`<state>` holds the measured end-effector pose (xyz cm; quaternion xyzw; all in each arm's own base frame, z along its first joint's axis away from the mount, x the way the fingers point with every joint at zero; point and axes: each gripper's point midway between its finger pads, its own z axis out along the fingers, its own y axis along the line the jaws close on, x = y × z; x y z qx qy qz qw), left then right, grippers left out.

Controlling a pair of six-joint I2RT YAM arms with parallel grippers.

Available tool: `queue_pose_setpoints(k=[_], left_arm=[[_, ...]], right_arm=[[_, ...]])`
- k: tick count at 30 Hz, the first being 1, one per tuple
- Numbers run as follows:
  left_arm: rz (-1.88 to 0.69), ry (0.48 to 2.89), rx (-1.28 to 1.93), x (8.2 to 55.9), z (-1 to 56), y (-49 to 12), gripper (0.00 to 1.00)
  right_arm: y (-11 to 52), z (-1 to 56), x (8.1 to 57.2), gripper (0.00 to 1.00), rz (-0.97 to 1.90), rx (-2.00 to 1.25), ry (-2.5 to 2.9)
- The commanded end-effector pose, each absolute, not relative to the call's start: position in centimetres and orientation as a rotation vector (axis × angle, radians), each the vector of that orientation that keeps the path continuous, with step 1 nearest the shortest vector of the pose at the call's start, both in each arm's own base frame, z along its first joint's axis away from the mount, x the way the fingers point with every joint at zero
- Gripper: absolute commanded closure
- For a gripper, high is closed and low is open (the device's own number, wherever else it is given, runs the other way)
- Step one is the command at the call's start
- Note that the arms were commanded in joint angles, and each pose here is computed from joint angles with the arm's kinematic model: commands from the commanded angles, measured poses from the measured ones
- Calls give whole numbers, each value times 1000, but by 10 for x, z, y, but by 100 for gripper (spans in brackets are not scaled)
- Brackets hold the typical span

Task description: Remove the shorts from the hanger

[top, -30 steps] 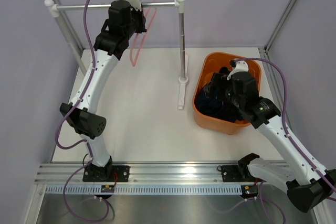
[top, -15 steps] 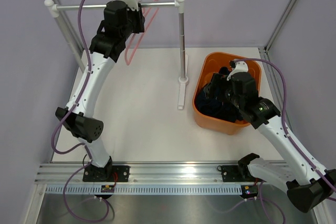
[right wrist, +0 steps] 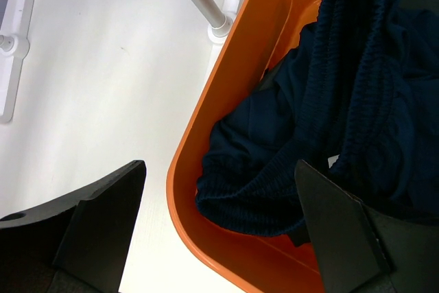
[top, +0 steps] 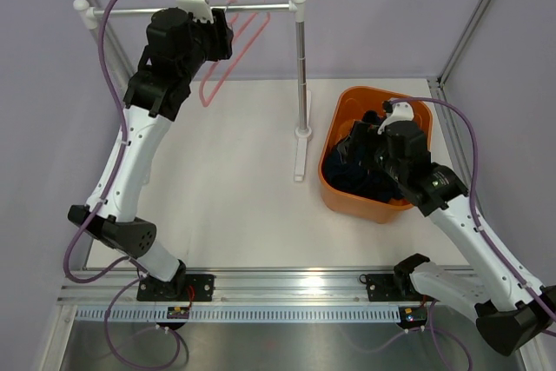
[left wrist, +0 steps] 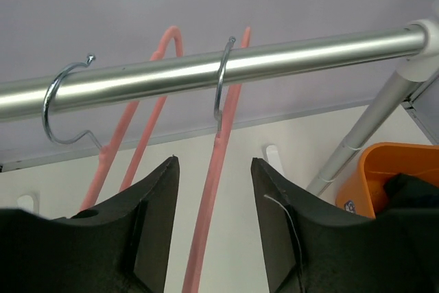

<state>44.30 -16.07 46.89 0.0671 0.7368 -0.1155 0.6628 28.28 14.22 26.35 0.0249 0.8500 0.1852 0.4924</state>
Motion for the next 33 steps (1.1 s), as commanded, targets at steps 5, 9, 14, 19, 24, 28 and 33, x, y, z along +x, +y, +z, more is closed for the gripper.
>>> queue_pose_setpoints(k=[5,9,14,19,24,28,33], left_arm=[[-307,1587,158,394,507,-158,47],[-388,1591,160,356,507,-161,47],[-438,1704,268,308,472,-183,44],[-511,1784,379,253,421,-202,41],[-557,1818,404,215,388,-194,41],[-574,1825,408,202,376,-187,41],[-583,1816,421,195,372,-182,40]], right_arm=[[134,294,280,1,442,77,1997],[131,304,274,1,448,81,1986],[129,313,263,1,478,83,1971],[131,324,249,0,553,77,1935],[130,331,230,1,635,76,1871],[131,337,220,1,688,78,1837],[119,337,217,1,665,145,1806]])
